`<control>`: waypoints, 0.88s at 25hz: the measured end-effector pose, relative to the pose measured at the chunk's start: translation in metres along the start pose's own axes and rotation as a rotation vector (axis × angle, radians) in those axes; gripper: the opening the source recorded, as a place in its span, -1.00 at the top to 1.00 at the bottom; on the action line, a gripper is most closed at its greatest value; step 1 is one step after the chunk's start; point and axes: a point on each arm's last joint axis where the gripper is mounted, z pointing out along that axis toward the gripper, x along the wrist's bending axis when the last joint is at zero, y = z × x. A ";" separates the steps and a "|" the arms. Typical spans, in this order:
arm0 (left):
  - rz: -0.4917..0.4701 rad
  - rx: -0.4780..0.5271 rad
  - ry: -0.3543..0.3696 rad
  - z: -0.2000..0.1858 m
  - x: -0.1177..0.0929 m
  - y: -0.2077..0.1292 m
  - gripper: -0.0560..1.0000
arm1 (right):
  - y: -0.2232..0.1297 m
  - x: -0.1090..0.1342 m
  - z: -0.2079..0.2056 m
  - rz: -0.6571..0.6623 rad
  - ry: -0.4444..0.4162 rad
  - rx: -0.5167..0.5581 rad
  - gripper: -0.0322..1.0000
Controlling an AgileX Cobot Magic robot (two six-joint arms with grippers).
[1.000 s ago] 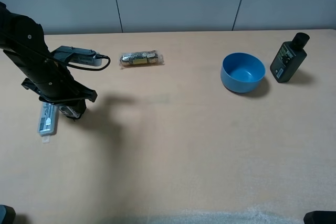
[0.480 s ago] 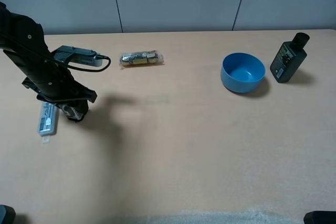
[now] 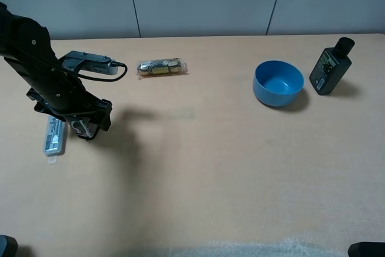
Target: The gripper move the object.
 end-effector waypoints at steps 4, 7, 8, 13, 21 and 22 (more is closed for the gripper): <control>0.000 0.023 0.002 -0.001 0.000 -0.001 -0.90 | 0.000 0.000 0.000 0.000 0.000 0.000 -0.41; -0.001 0.051 0.006 -0.004 0.001 0.001 -0.90 | 0.000 0.000 0.000 0.000 0.000 0.000 -0.41; -0.002 0.050 0.007 -0.007 0.001 0.002 -0.90 | 0.000 0.000 0.000 0.000 0.000 0.000 -0.41; -0.007 0.026 0.008 -0.025 0.002 0.003 -0.90 | 0.000 0.000 0.000 0.000 0.000 0.000 -0.41; -0.014 0.012 0.013 -0.064 0.004 -0.006 -0.98 | 0.000 0.000 0.000 0.000 0.000 0.000 -0.41; -0.016 0.014 0.013 -0.068 0.004 -0.008 -0.98 | 0.000 0.000 0.000 0.000 0.000 0.000 -0.41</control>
